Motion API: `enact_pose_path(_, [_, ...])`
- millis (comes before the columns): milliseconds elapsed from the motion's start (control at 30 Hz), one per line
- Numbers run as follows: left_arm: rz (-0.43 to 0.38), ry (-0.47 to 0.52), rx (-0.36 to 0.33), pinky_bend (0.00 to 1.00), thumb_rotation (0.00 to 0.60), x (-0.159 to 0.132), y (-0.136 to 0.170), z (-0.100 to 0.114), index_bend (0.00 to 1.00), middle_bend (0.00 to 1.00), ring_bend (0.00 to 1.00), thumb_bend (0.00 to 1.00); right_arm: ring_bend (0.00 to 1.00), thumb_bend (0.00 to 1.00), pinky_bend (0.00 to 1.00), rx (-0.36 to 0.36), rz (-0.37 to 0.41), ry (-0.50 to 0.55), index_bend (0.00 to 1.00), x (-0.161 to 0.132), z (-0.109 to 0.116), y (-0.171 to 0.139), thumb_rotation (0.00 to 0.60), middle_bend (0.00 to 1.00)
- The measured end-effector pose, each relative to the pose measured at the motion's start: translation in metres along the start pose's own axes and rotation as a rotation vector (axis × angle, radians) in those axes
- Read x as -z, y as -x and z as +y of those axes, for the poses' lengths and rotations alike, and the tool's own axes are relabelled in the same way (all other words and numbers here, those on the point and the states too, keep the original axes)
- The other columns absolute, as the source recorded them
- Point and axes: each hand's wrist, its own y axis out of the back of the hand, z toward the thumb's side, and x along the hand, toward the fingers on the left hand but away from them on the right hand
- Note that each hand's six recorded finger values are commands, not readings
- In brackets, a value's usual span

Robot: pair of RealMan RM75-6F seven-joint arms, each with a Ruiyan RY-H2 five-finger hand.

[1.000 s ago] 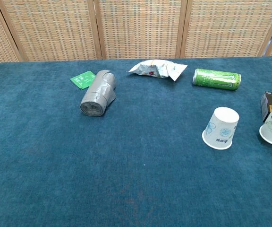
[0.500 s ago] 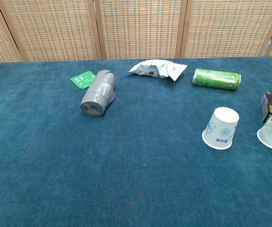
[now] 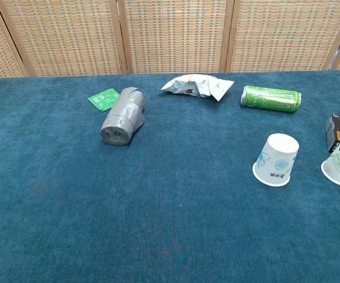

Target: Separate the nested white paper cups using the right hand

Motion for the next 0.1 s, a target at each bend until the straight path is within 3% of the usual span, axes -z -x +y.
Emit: enact_pose_path(100, [-0.006,0.000,0.002,0.00,0.600,0.0000,0.0019,-0.0006,0.00,0.00,0.00,0.06,0.00,0.00,0.00,0.004,-0.004,0.004,0.00,0.0009,-0.0010,-0.0040,0.600,0.00])
